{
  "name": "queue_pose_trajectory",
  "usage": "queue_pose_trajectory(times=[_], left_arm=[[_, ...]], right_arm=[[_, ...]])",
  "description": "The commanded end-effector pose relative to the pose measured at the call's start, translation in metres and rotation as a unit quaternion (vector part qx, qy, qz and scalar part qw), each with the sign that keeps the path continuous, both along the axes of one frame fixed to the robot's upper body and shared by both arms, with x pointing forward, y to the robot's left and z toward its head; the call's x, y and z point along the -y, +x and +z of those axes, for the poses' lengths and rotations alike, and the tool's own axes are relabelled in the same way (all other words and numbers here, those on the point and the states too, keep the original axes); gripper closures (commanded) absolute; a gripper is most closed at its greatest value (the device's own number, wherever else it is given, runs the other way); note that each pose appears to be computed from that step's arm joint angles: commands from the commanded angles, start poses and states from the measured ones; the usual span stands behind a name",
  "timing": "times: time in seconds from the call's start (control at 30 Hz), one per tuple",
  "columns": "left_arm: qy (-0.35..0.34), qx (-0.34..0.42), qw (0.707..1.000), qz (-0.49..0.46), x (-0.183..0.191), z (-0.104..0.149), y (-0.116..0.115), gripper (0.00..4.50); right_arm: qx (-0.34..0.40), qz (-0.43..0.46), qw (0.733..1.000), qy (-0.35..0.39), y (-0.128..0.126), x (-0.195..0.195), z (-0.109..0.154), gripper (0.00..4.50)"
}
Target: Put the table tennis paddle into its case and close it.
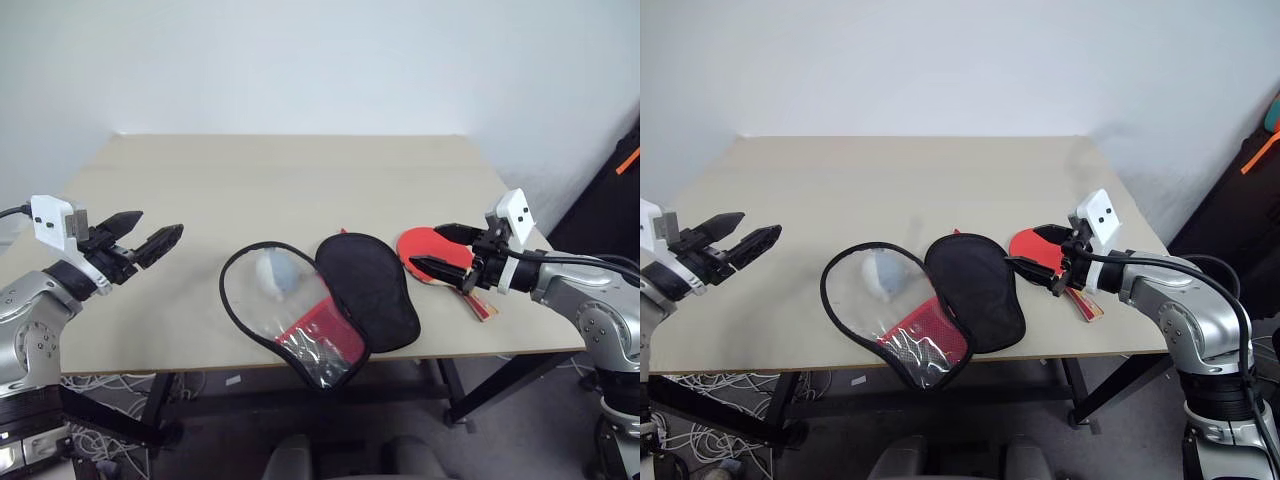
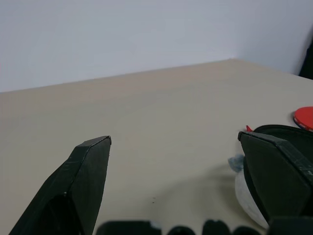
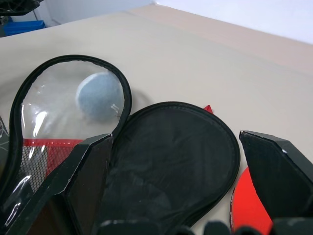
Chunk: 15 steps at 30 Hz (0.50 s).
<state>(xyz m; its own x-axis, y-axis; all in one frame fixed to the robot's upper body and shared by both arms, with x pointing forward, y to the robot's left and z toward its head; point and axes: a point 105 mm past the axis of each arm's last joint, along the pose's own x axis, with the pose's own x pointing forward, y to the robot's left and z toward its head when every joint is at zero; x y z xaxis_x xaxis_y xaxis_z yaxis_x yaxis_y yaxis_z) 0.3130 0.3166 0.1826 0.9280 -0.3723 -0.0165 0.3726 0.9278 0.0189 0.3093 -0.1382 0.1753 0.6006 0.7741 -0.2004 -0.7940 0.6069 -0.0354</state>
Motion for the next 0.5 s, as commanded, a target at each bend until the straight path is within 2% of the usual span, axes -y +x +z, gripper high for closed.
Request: queue_pose_trajectory(times=[0.03, 0.27, 0.5], left_arm=[[-0.001, 0.034, 0.999, -0.005, 0.004, 0.013, 0.003, 0.06], [-0.009, 0.031, 0.999, -0.018, 0.013, 0.009, 0.008, 0.06], [0.006, 0.030, 0.999, -0.036, 0.020, 0.010, 0.014, 0.06]], right_arm=[[0.037, 0.002, 0.999, 0.001, 0.002, 0.000, 0.017, 0.00], [0.030, -0.015, 0.999, -0.005, 0.001, 0.007, 0.018, 0.00], [0.016, -0.084, 0.996, -0.030, 0.004, 0.033, 0.014, 0.00]])
